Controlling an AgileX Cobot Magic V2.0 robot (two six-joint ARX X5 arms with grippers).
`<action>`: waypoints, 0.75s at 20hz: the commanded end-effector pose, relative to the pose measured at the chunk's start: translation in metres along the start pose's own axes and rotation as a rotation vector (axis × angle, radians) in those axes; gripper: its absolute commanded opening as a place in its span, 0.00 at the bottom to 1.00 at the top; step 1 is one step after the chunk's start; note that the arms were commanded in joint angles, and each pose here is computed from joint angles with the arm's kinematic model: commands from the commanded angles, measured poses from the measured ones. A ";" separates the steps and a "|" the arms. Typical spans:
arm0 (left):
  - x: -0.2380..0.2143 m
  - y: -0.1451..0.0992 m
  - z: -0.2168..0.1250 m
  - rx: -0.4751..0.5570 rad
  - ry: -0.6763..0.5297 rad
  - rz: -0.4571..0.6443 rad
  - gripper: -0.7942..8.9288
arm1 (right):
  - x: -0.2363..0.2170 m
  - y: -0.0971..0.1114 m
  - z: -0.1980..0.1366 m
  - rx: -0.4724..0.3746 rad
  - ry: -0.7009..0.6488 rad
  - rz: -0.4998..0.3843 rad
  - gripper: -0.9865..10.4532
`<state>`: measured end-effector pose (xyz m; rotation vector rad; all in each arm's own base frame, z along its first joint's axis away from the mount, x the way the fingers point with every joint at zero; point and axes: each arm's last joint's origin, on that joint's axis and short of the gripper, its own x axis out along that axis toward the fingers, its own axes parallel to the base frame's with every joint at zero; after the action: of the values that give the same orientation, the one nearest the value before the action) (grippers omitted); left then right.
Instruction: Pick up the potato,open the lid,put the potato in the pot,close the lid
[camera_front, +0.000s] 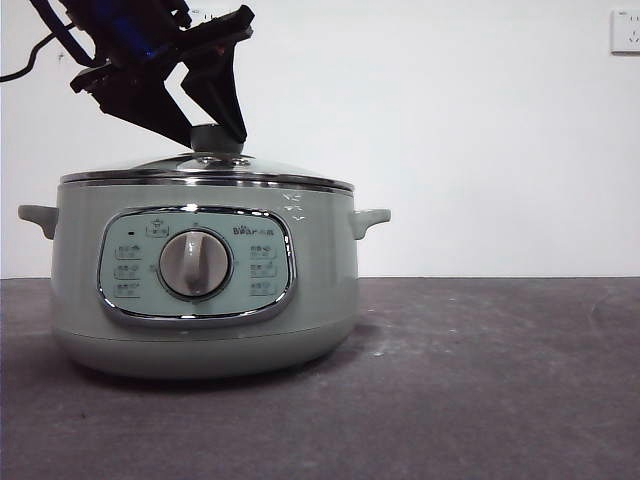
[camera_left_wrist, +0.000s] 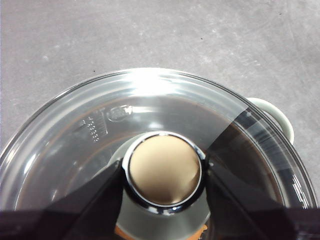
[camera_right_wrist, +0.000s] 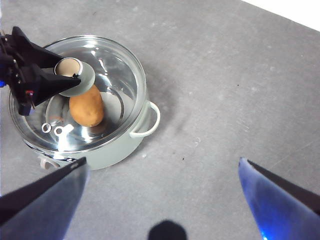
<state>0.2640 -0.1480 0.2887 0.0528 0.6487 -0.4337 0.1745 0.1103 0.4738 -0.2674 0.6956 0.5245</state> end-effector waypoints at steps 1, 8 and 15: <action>0.016 0.004 -0.023 -0.006 0.144 0.026 0.47 | 0.000 0.000 0.000 0.007 -0.003 -0.002 0.52; -0.046 0.001 0.005 -0.010 -0.091 -0.011 0.47 | 0.004 0.000 0.001 0.014 -0.014 -0.001 0.52; -0.147 0.000 -0.001 0.033 -0.281 -0.046 0.13 | 0.033 0.003 -0.023 0.018 -0.072 0.005 0.16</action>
<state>0.1586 -0.0913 0.3759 -0.0116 0.3697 -0.4778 0.1824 0.1156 0.4380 -0.2385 0.6276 0.5342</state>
